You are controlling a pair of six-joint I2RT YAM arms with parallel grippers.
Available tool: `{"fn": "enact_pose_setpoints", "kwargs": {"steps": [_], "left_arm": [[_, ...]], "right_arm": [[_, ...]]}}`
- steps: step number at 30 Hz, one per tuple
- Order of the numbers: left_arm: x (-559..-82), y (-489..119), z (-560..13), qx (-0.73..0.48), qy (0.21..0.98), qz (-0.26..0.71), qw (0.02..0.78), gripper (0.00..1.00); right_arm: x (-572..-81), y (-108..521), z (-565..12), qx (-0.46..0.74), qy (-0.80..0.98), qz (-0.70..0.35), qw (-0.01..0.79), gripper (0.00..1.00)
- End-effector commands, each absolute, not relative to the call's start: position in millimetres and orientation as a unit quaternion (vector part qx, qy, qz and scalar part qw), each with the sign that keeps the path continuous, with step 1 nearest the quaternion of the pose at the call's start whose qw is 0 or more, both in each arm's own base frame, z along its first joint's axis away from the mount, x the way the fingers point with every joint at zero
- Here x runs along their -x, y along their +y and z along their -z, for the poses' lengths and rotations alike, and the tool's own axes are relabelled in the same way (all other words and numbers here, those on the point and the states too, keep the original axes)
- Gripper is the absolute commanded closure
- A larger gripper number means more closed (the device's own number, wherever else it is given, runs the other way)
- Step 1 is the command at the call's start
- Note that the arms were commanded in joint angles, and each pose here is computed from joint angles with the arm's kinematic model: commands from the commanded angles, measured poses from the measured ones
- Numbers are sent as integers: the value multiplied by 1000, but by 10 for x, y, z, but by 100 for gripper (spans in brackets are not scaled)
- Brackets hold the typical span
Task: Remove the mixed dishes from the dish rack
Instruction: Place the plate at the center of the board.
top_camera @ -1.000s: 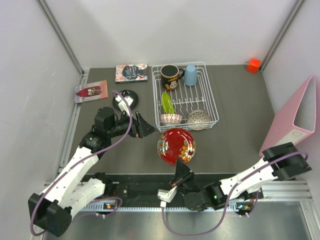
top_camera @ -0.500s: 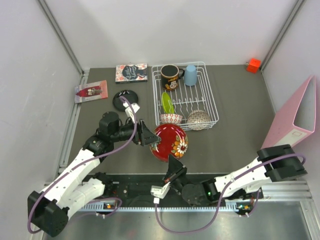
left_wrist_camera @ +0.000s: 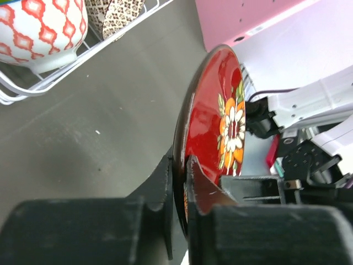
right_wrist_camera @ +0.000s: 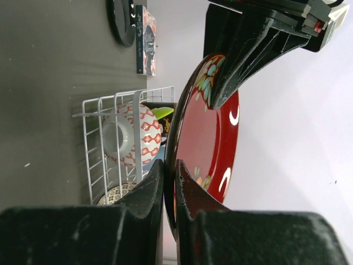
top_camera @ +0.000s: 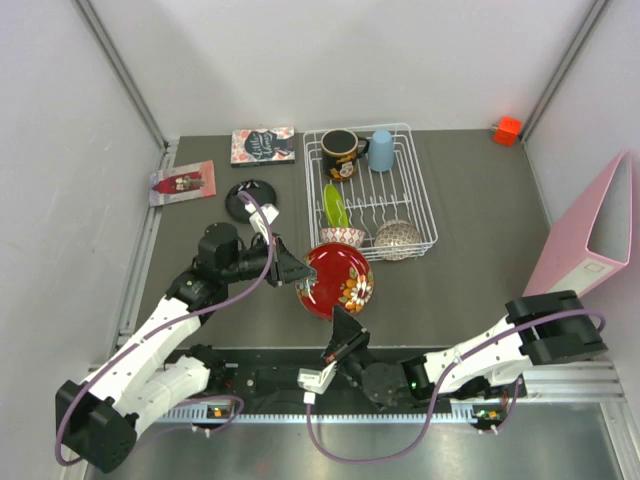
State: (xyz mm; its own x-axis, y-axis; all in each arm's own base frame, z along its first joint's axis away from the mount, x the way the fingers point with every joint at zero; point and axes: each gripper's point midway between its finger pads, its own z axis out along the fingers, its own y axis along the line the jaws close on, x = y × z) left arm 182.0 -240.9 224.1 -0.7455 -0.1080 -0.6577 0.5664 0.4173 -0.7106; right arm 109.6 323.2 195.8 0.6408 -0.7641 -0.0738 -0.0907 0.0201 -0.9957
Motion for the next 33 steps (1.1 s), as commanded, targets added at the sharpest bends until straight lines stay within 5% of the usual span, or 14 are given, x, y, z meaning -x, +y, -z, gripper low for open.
{"fn": "enact_pose_setpoints", "kwargs": {"steps": [1, 7, 9, 10, 17, 25, 33], "left_arm": [[-1755, -2468, -2377, -184, 751, 538, 336, 100], [-1832, -2408, -2475, -167, 747, 523, 376, 100], [-1845, -2376, -2564, -159, 741, 520, 394, 100], [-1856, -2371, -2582, -155, 740, 520, 397, 100], [-2002, -2310, -2789, -107, 742, 508, 423, 100], [-2727, -1906, -2973, 36, 784, 385, 485, 100], [-3677, -961, -2645, 253, 793, 293, 471, 100]], "right_arm": [[-1106, 3288, -2273, 603, 357, 234, 674, 100], [-1118, 3285, -2294, 594, 367, 233, 677, 94], [-1138, 3276, -2308, 585, 380, 234, 677, 74], [-1140, 3275, -2292, 586, 381, 236, 675, 55], [-1180, 3169, -2389, 554, 409, 234, 686, 0], [-1232, 2828, -2856, 444, 526, 162, 707, 0], [-1327, 2261, -3597, 213, 651, -49, 727, 0]]}}
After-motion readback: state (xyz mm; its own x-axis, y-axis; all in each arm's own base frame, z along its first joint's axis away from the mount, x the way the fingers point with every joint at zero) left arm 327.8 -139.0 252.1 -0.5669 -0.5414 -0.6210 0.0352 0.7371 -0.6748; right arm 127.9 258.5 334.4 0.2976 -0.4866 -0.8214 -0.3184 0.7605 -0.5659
